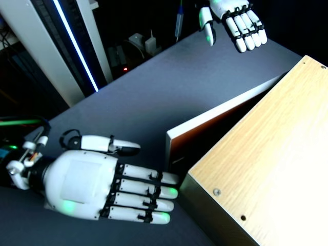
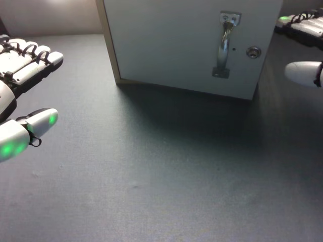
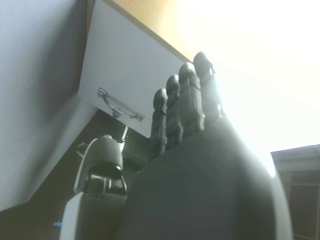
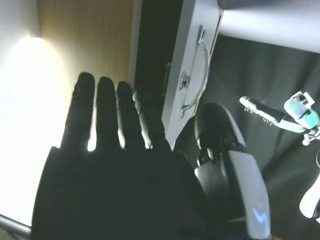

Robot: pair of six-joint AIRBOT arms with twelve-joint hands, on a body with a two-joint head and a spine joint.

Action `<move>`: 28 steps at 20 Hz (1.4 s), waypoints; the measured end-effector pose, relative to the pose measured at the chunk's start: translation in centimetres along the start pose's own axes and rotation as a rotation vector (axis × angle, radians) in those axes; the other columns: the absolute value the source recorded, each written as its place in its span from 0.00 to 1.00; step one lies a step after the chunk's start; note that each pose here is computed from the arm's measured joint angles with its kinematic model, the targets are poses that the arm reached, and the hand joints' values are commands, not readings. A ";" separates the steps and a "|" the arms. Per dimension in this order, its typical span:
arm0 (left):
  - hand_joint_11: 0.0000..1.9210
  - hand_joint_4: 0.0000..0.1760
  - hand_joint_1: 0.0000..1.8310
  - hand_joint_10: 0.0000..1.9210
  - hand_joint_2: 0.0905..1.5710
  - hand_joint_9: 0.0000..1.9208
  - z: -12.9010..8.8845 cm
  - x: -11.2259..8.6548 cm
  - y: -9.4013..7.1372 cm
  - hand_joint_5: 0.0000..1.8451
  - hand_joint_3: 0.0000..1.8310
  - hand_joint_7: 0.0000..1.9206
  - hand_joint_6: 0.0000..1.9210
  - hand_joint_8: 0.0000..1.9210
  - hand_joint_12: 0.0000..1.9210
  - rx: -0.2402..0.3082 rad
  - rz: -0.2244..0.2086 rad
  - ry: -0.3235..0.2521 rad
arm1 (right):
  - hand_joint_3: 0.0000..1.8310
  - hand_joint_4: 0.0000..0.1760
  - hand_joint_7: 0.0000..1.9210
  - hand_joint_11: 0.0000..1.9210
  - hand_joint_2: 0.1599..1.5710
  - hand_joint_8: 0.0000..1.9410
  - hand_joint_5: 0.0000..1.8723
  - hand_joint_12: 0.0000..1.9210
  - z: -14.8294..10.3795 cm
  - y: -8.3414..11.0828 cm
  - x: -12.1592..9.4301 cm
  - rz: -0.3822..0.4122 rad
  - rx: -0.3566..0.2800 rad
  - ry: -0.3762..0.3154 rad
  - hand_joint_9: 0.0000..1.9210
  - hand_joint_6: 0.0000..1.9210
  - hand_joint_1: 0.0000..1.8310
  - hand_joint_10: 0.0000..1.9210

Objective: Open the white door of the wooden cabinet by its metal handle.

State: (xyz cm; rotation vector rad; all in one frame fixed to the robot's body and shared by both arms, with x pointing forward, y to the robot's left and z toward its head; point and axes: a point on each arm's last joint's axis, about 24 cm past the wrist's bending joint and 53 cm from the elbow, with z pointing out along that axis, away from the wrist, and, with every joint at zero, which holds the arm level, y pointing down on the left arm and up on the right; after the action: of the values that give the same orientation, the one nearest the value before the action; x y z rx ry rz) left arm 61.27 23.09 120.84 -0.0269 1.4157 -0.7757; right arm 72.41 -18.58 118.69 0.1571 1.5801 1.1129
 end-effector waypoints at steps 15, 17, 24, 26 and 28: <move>0.00 0.00 0.00 0.00 0.94 0.06 -0.1 0.1 0.1 0.06 0.00 0.06 0.00 0.00 0.09 -0.001 -0.015 0.003 | 0.00 0.00 0.00 0.00 0.86 0.00 0.00 0.00 -0.1 3.7 1.9 0.023 -0.107 0.023 0.00 0.00 0.03 0.00; 0.00 0.00 0.00 0.00 0.93 0.07 -0.2 0.1 0.2 0.06 0.00 0.07 0.00 0.00 0.21 -0.004 -0.018 0.002 | 0.00 0.00 0.00 0.00 0.85 0.00 0.00 0.00 -0.3 4.4 2.0 0.026 -0.128 0.020 0.00 0.00 0.03 0.00; 0.00 0.00 0.00 0.00 0.92 0.07 -0.4 0.2 0.4 0.06 0.00 0.07 0.00 0.00 0.24 -0.010 -0.023 0.006 | 0.00 0.00 0.00 0.00 0.84 0.00 0.00 0.00 -0.9 5.1 2.2 0.034 -0.156 0.018 0.00 0.00 0.02 0.00; 0.00 0.00 0.00 0.00 0.93 0.07 -0.4 0.2 0.5 0.06 0.00 0.07 0.00 0.00 0.22 -0.012 -0.024 0.006 | 0.00 0.00 0.00 0.00 0.84 0.00 0.00 0.00 -0.9 5.2 2.2 0.042 -0.158 0.015 0.00 0.00 0.02 0.00; 0.00 0.00 0.00 0.00 0.92 0.08 -0.4 0.2 0.3 0.06 0.00 0.07 0.00 0.00 0.25 -0.006 -0.023 0.004 | 0.00 0.00 0.00 0.00 0.84 0.00 0.00 0.00 -1.4 5.2 2.3 0.034 -0.161 0.021 0.00 0.00 0.00 0.00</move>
State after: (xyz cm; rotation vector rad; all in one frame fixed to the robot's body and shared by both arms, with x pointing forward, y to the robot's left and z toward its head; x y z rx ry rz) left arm 61.04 23.41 120.48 -0.0459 1.4240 -0.7909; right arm 68.15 -15.10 120.66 0.0647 1.5041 1.2668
